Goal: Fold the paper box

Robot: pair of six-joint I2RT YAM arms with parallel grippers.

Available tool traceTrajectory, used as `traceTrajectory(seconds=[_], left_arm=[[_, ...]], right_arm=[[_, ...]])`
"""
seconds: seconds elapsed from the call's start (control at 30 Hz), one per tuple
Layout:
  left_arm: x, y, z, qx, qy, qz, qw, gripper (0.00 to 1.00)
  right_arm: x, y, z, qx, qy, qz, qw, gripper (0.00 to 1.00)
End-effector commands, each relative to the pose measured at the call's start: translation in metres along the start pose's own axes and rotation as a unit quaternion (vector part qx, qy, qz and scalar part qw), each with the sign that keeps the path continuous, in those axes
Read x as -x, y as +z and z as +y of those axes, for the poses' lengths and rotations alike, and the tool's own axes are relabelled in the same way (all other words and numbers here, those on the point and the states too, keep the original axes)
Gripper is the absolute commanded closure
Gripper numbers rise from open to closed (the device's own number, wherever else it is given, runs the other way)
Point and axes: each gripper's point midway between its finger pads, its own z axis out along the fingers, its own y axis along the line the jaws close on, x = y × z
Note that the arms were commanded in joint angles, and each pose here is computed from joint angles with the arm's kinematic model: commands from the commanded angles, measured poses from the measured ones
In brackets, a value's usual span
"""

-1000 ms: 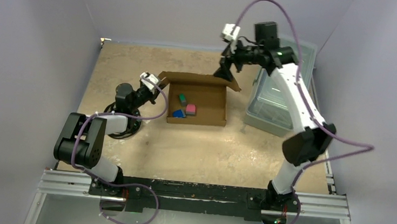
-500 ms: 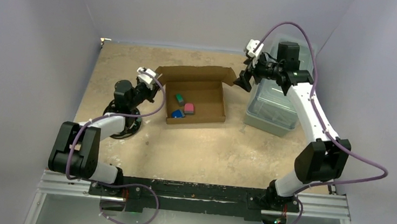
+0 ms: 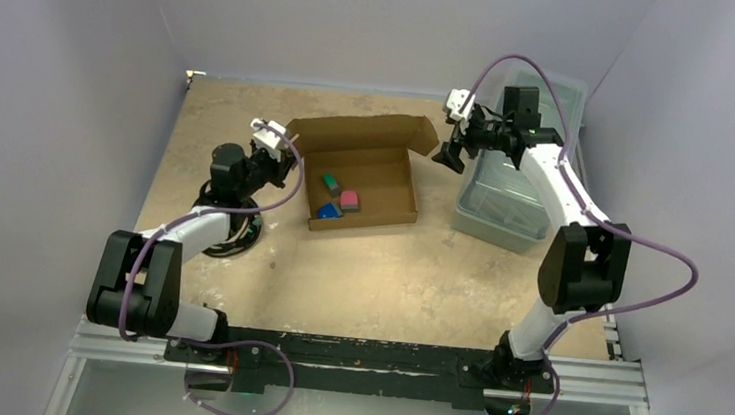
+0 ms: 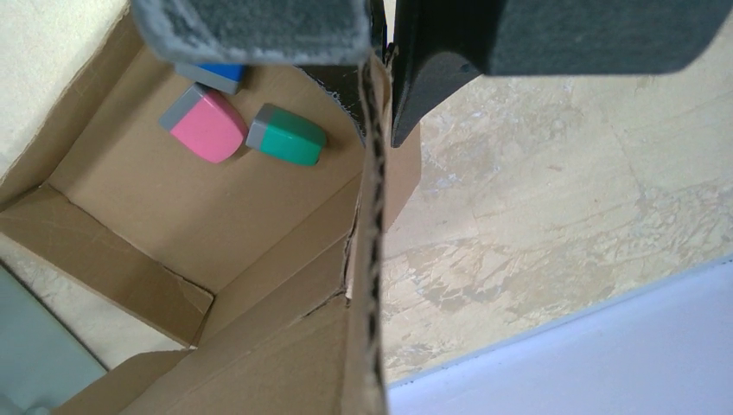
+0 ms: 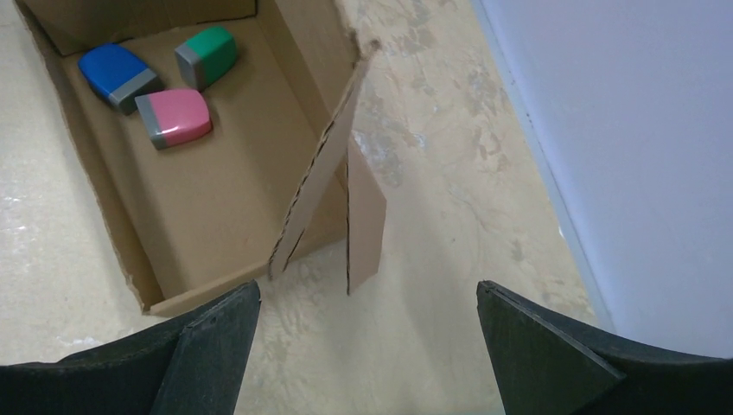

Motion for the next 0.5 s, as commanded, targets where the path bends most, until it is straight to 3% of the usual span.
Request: traceTrajectory(seconds=[0.0, 0.23, 0.47], left_arm=[[-0.005, -0.001, -0.002, -0.003, -0.037, 0.032, 0.999, 1.00], [-0.008, 0.006, -0.005, -0.019, -0.065, 0.060, 0.996, 1.00], [-0.009, 0.012, -0.006, -0.024, -0.092, 0.071, 0.993, 1.00]], right_arm=[[0.027, 0.014, -0.011, -0.003, -0.056, -0.040, 0.998, 0.03], [0.019, 0.031, -0.021, -0.009, -0.037, -0.049, 0.998, 0.11], [0.011, 0.045, -0.021, -0.006, -0.033, -0.044, 0.998, 0.28]])
